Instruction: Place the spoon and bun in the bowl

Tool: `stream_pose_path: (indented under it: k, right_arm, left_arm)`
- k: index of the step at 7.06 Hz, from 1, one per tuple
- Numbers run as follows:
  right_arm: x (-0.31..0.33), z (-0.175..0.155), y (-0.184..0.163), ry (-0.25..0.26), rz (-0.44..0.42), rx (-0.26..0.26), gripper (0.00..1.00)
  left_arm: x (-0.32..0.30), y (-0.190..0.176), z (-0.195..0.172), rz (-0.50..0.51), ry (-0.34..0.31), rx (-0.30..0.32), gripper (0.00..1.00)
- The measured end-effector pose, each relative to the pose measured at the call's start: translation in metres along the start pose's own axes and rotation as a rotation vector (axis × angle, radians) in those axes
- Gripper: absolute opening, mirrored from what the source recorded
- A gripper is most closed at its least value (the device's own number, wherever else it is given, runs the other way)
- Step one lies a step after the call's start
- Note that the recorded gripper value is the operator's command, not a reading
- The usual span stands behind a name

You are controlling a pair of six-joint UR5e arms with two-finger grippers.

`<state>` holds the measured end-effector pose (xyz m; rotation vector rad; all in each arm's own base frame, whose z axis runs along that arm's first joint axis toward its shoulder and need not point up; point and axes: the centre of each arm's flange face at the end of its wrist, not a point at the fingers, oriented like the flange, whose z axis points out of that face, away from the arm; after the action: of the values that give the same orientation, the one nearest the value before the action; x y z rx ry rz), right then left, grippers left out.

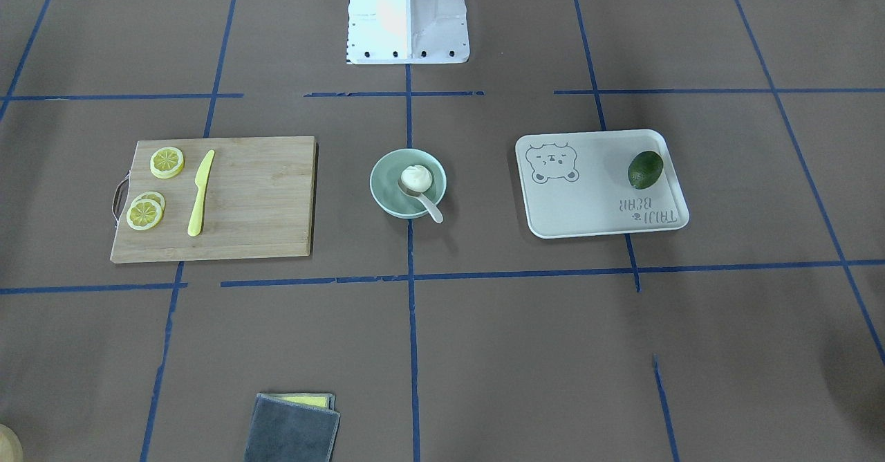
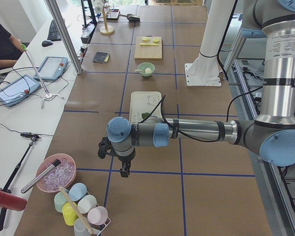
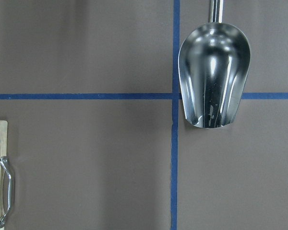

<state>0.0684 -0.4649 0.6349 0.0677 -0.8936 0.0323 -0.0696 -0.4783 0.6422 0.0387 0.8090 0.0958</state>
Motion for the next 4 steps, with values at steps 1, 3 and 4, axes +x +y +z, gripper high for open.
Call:
stream_pose_path:
  k: [1,3,4]
  right_arm:
    - [-0.0007,-0.0006,-0.0008,0.001,0.002,0.001,1.0]
    - [-0.0018,-0.0016,-0.0027,0.003,0.001,0.004,1.0]
    - [-0.0027,-0.0023,-0.0039,0.003,-0.001,0.006,1.0]
  left_arm:
    - [-0.0002,0.0002,0.0002,-0.001,0.0,-0.001,1.0]
    - [-0.0004,0.0004,0.0005,-0.001,0.0,-0.001,1.0]
    - [-0.0004,0.0003,0.0004,-0.001,0.0,-0.001,1.0]
